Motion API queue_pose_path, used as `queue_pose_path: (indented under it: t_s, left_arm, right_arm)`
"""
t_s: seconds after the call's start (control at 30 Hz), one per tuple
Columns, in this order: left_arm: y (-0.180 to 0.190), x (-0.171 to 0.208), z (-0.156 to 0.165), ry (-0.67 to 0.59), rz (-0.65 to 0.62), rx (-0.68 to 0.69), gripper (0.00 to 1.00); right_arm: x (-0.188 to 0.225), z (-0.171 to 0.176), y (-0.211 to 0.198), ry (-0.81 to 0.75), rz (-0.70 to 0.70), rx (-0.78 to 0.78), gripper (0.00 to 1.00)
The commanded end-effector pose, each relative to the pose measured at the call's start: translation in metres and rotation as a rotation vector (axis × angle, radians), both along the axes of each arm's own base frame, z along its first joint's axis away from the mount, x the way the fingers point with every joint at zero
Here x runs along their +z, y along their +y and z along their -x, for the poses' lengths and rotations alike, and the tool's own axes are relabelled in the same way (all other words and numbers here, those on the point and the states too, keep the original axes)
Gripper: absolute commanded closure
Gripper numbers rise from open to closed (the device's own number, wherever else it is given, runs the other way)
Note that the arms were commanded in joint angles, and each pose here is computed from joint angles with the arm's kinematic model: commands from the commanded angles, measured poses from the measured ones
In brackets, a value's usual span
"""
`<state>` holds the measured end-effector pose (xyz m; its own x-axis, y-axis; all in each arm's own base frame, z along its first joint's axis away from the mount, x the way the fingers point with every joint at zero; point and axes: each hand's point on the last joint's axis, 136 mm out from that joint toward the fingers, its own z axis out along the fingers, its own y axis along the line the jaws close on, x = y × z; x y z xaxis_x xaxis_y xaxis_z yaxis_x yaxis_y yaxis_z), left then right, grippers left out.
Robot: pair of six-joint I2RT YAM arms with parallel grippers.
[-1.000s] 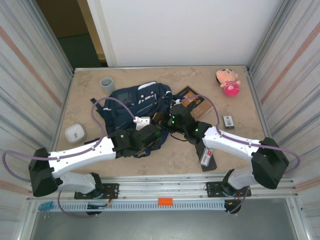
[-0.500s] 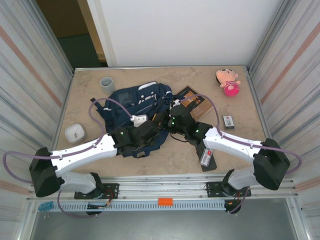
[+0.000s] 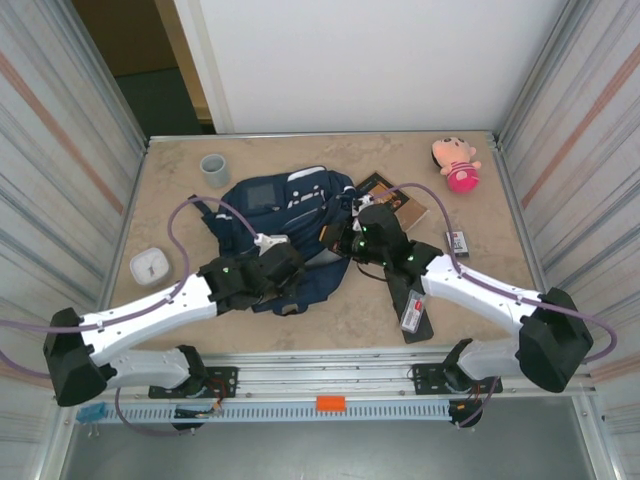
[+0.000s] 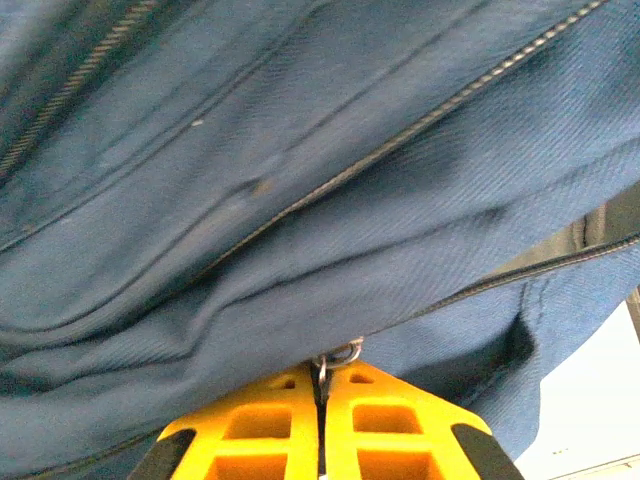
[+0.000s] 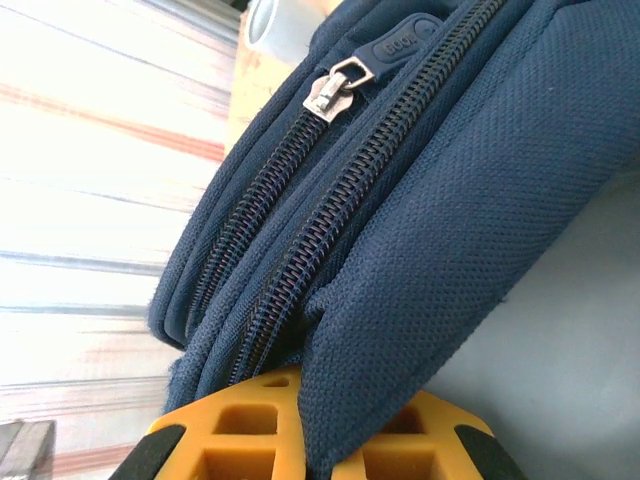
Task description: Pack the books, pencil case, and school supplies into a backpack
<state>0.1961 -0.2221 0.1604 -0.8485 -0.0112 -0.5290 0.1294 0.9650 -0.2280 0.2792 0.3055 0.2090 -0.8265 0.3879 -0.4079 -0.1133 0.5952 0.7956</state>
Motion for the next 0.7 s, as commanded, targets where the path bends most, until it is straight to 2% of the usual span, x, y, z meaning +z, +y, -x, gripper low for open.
queue_pose_path:
  t_s: [0.0,0.2,0.23,0.3,0.37,0.43,0.53,0.67]
  left_arm:
    - [0.034,-0.002,0.006,-0.029,-0.077,-0.006,1.0]
    - [0.072,0.001,0.007,-0.03,-0.171,0.046,1.0]
    - [0.071,0.003,0.007,-0.041,-0.163,0.031,1.0]
    - [0.057,0.01,0.004,-0.072,-0.102,-0.025,1.0]
    - [0.038,0.018,0.001,-0.105,-0.011,-0.071,1.0]
    - [0.022,0.028,-0.003,-0.135,0.068,-0.095,1.0]
    - [0.009,0.037,-0.008,-0.159,0.11,-0.121,1.0]
    - [-0.005,0.043,-0.012,-0.178,0.134,-0.158,1.0]
  right_arm:
    - [0.05,-0.013,0.004,-0.109,-0.079,0.068,1.0]
    - [0.056,-0.021,-0.002,-0.097,-0.098,0.088,1.0]
    - [0.056,-0.023,-0.005,-0.089,-0.103,0.071,0.94]
    - [0.051,-0.021,-0.004,-0.062,-0.119,0.053,0.74]
    - [0.043,-0.016,0.005,-0.021,-0.162,0.059,0.62]
    - [0.029,-0.008,0.013,0.059,-0.219,0.039,0.56]
    - [0.01,0.004,0.02,0.14,-0.268,-0.004,0.48]
    - [0.003,0.015,0.027,0.163,-0.265,-0.016,0.44]
